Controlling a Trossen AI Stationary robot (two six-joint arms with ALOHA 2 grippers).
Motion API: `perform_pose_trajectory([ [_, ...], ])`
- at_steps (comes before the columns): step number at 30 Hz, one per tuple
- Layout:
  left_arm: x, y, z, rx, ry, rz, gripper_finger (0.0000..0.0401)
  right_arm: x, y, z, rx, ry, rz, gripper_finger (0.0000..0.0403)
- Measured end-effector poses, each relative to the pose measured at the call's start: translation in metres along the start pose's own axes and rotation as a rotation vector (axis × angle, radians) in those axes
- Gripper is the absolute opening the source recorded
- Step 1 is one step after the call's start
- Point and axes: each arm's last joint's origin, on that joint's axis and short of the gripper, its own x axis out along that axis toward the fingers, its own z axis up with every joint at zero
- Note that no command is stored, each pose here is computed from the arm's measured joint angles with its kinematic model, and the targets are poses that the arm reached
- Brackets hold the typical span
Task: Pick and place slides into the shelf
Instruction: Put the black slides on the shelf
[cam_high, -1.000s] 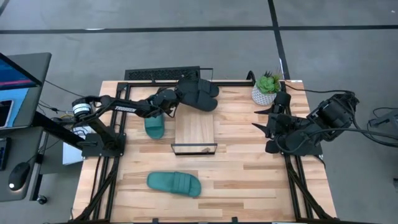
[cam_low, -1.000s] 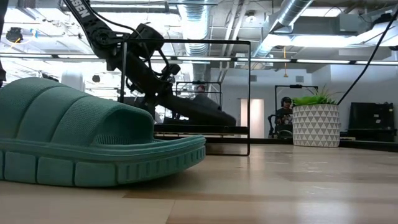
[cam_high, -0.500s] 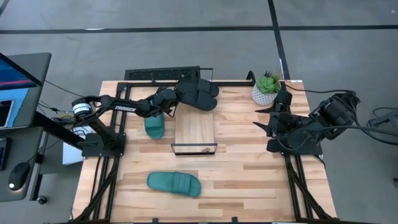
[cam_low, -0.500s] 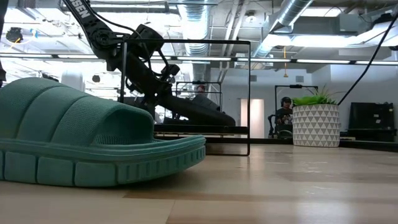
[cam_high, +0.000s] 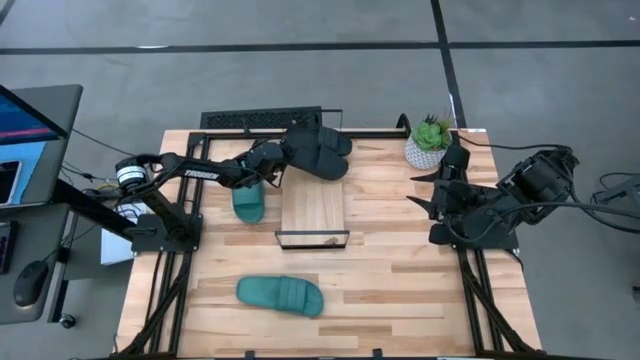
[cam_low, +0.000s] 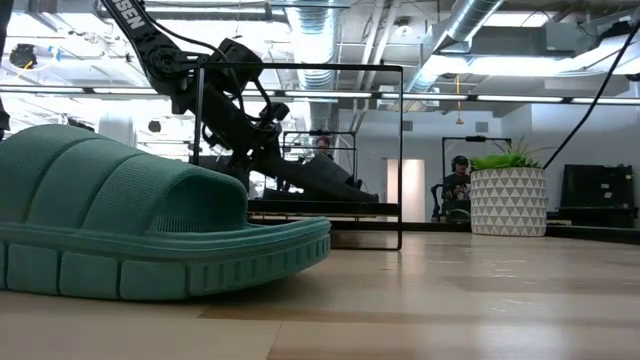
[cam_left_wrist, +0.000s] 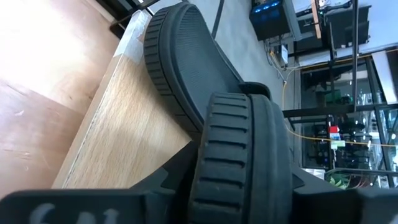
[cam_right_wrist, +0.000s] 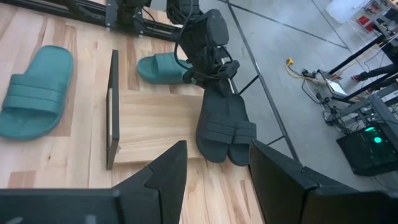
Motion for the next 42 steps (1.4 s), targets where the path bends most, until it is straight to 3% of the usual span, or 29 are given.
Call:
perform_pose_trajectory([
  [20,0.002,-0.001,0.002,0.08,0.083,-0.019,0.0121,0.0,0.0,0.0,0.0,0.001,0.002,0.0166],
  [33,0.004,-0.001,0.007,0.053,0.125,-0.019,0.0229,0.0,0.0,0.0,0.0,0.001,0.002,0.0166],
  [42,0.008,0.0,0.014,0.094,0.183,-0.024,0.025,0.0,0.0,0.0,0.0,0.001,0.002,0.0166],
])
